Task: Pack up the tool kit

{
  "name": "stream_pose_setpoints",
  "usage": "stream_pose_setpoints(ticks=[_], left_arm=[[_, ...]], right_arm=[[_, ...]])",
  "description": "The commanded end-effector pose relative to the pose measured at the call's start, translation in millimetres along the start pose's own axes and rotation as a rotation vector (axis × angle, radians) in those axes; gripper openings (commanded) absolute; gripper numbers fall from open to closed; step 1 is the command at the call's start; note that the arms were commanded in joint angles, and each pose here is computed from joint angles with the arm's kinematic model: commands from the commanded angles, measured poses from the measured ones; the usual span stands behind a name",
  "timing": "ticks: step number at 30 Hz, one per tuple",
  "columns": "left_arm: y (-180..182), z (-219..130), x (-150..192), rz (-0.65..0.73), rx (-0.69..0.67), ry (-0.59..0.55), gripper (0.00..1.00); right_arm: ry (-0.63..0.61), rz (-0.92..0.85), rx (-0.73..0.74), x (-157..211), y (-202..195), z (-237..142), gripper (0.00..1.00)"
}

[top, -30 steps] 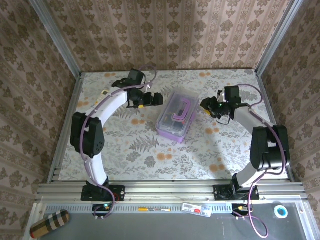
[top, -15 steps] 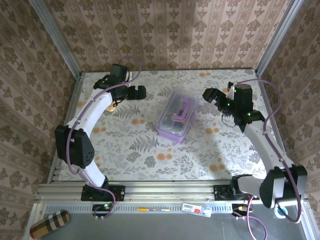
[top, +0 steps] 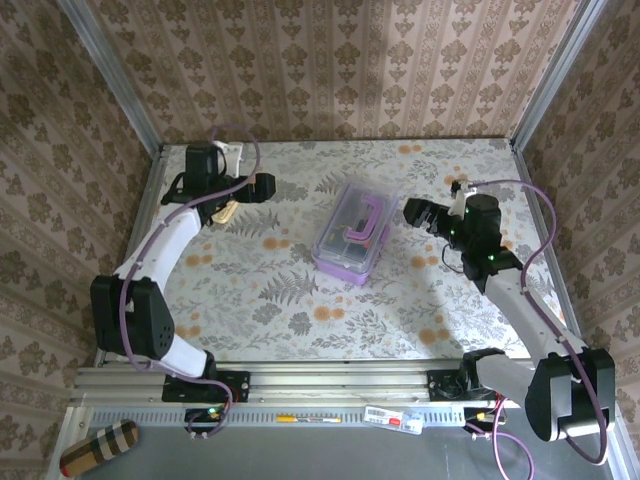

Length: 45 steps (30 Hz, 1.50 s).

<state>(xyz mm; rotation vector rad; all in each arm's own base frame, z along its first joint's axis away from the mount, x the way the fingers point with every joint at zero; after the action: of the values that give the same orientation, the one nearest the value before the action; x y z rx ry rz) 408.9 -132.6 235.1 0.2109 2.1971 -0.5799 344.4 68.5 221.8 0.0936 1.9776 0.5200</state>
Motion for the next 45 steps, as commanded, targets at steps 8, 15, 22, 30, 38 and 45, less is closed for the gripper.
stream_pose_setpoints(ticks=[8,15,22,30,38,45], left_arm=[[71,-20,26,0.295,-0.496,-0.242,1.00],[112,-40,52,0.249,-0.795,-0.486,1.00],[98,-26,63,0.335,-0.705,-0.381,1.00],[100,-28,71,0.144,-0.451,-0.343,1.00],[125,-55,79,0.057,-0.483,-0.415,1.00],[133,-58,112,0.093,-0.532,-0.474,1.00]], right_arm=[[-0.235,-0.452,0.104,-15,-11,-18,1.00],[-0.184,-0.500,0.169,6,-31,-3,1.00],[-0.177,-0.505,0.269,22,-57,6,1.00],[-0.176,-0.483,0.317,39,-77,16,1.00],[-0.189,-0.475,0.347,50,-90,27,1.00],[-0.211,-0.460,0.373,66,-102,31,1.00]])
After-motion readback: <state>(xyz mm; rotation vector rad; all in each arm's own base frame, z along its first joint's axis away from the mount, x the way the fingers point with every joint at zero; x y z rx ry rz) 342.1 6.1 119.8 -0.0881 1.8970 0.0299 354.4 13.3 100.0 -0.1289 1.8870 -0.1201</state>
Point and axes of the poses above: each hand's point on the last joint's axis, 136 mm out from that joint toward the fingers, its own z axis out along the fingers, its own y axis along the line the jaws close on, x = y × z, the point moved 2 cm from there along -z, back along the fingers, and after that the axes turned 6 degrees about -z, right-handed, at the moved point
